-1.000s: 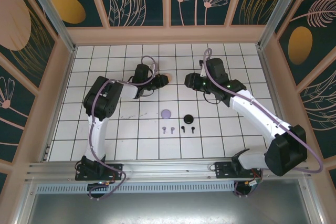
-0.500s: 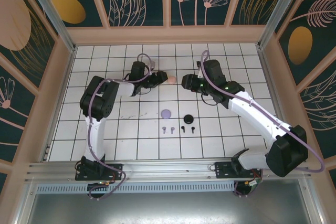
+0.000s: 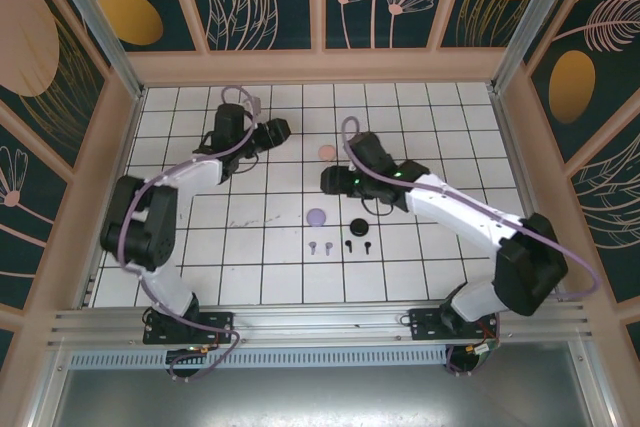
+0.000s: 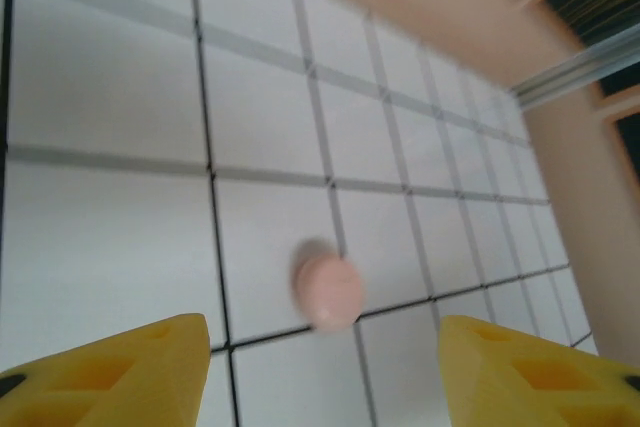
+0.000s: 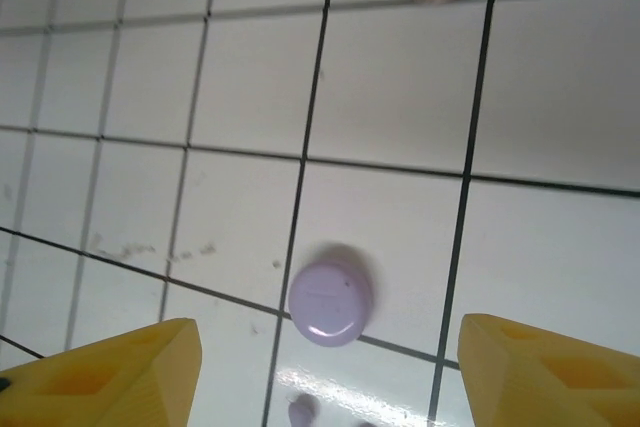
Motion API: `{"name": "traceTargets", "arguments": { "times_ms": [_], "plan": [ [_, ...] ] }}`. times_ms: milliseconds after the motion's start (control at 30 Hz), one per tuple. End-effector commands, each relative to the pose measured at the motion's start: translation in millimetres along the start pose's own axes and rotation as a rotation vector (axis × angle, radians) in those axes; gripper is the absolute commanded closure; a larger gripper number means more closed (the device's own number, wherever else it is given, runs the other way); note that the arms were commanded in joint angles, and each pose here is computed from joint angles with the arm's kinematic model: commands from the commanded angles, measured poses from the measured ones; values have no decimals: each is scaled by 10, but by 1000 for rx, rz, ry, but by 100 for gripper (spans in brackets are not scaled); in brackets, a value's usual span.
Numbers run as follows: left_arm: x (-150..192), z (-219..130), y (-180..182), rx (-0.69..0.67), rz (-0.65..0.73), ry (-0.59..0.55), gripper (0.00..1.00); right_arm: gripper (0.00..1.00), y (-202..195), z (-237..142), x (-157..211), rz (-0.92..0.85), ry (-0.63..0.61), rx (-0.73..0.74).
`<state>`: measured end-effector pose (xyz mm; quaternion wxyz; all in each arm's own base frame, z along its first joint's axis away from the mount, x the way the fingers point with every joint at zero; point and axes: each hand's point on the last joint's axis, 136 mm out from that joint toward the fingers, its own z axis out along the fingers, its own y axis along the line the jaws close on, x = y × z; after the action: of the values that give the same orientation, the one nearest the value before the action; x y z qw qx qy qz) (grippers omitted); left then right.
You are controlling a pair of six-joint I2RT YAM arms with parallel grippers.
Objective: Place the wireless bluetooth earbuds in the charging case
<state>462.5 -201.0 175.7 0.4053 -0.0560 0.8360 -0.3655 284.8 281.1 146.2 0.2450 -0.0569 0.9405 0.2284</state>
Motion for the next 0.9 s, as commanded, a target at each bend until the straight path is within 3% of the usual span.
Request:
{"name": "traceTargets", "arguments": {
  "times_ms": [0, 167, 433, 533, 633, 867],
  "plan": [
    [-392, -380, -111, -80, 117, -174, 38, 29, 13, 199, 181, 5, 51, 82],
    [-730, -829, -231, -132, 158, -360, 37, 29, 57, 545, 396, -52, 124, 170],
    [-853, -1247, -288, -158, 195, -503, 26, 29, 42, 903, 559, -109, 197, 270],
    [-893, -1338, -305, -167, 202, -534, 20, 29, 26, 964, 601, -106, 213, 282],
    [-939, -1450, -302, -180, 204, -584, 2, 29, 4, 1007, 654, -105, 231, 294],
    [-974, -1618, -227, -210, 189, -673, 2, 30, 43, 1118, 748, -119, 261, 304]
  ]
}}
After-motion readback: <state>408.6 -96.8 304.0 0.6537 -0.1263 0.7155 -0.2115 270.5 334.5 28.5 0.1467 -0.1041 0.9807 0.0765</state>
